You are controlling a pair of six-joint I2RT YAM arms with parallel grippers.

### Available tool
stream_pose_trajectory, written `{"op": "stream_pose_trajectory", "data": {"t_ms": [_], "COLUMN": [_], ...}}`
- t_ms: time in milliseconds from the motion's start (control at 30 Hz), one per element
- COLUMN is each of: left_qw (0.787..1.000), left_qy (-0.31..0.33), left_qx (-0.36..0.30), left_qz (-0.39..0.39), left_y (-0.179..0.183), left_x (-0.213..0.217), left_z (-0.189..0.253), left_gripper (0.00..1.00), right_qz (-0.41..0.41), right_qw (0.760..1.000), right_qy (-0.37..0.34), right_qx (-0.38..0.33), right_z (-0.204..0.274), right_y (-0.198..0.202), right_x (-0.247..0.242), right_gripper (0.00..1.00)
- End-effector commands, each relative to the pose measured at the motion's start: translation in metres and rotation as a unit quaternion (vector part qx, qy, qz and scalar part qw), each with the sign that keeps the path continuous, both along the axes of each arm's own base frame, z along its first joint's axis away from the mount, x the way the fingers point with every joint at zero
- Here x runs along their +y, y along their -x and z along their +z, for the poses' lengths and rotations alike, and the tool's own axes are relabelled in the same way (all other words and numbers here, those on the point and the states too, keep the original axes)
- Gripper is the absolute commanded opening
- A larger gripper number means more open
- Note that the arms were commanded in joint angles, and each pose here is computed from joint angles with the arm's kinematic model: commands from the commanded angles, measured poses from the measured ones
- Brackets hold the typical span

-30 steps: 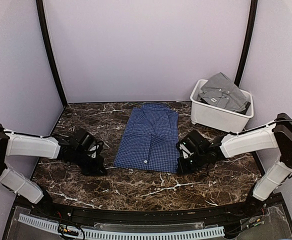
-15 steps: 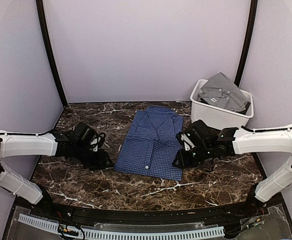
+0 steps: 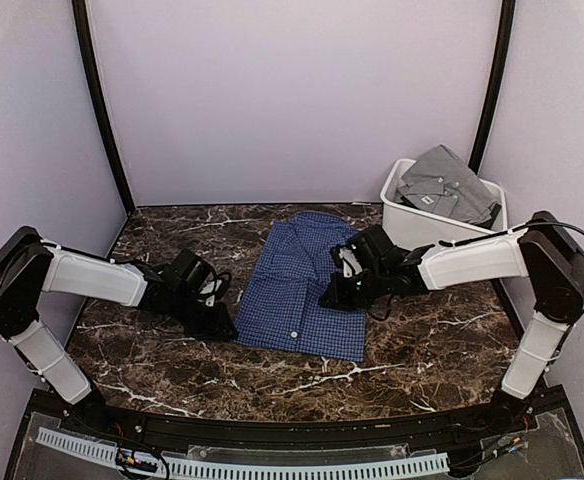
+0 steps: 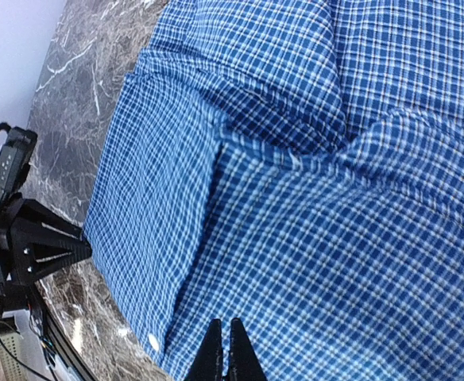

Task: Fold and stack the long sleeve shirts
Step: Smooth out the 2/3-rectangle-folded shirt at the center of the board.

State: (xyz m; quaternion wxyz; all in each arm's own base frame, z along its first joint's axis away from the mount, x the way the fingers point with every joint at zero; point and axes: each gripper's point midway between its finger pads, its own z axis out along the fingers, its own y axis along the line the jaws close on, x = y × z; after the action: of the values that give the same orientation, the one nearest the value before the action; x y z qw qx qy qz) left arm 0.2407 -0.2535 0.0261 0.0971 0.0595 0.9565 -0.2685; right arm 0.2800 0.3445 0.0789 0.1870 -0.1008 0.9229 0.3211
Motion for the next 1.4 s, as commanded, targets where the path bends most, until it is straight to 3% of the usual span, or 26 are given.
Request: {"op": "stream_pose_trajectory", "data": {"t_ms": [0,200,533,800,1100,1367], "left_qw": [1.000,1.000,0.999,0.999,0.998,0.998], "left_qy": [0.022,0.024,0.036,0.037,0.047,0.046], "left_qx": [0.001,0.011,0.023,0.029,0.035,0.038], "left_qz": [-0.009,-0.007,-0.004,-0.005,0.001,0.007], "left_y": [0.001,0.010,0.020,0.026,0.032,0.033], "left_x": [-0.008,-0.003,-0.002,0.001,0.002,0.004], "left_z": [0.004,0.004,0.003,0.003,0.006,0.005], "left_gripper": [0.13,0.03,0.00,0.00,0.00,0.00], "right_qz": [-0.004,-0.005,-0.010,-0.007,0.021,0.034], "right_qw": [0.998,0.997,0.998,0.996,0.984,0.981], "right_qy": [-0.064,-0.072,-0.069,-0.092,-0.178,-0.189], "right_qx": [-0.014,-0.007,0.007,-0.002,0.007,0.018], "right_z": [0.010,-0.002,-0.027,-0.020,0.009,0.023], "right_y": [-0.027,-0.047,-0.070,-0.081,-0.071,-0.040], "right_x": [0.021,0.032,0.050,0.062,0.066,0.056], "right_gripper": [0.01,0.01,0.01,0.08,0.35,0.56]}}
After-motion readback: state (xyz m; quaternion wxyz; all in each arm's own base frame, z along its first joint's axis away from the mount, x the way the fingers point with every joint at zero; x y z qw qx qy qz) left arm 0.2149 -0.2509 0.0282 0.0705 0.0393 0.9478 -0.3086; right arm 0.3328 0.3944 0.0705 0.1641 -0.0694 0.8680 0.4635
